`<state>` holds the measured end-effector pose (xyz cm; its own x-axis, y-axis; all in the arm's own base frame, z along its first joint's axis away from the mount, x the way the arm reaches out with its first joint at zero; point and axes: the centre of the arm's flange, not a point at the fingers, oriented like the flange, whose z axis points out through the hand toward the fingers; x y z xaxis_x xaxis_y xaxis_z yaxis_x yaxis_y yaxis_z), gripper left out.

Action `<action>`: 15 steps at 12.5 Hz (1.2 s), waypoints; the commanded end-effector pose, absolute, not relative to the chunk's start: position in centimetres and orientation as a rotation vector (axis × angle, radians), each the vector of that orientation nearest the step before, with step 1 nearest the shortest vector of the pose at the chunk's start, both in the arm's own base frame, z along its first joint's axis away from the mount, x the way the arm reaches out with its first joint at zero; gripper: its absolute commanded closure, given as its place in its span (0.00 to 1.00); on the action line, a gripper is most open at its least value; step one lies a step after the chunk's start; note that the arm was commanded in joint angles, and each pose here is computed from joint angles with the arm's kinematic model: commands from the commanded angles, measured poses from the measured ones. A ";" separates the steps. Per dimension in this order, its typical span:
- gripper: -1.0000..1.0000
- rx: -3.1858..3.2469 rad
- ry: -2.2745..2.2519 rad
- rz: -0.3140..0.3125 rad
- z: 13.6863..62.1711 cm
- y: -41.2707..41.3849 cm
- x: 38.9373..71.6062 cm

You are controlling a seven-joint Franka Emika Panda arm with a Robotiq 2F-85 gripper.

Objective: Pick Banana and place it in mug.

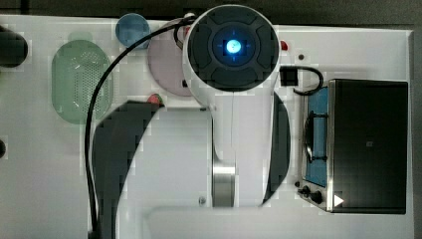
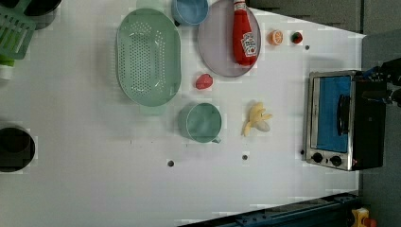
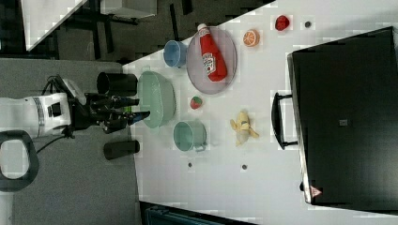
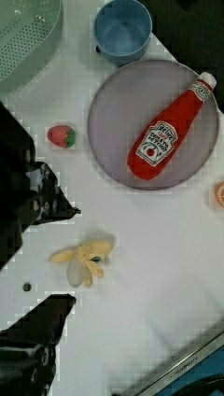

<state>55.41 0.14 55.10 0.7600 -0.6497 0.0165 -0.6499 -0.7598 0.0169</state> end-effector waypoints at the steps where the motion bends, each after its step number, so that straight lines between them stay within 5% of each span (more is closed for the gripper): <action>1: 0.21 2.877 -1.236 -0.002 60.1 -3.1 45.5; 3: 0.01 2.874 -1.224 -0.033 58.7 -3.0 45.5; 6: 0.00 2.922 -1.054 -0.115 52.9 -2.8 46.2; 11: 0.00 3.091 -0.438 -0.101 40.9 -2.7 47.9; 15: 0.00 3.126 0.267 -0.163 30.6 -2.6 47.4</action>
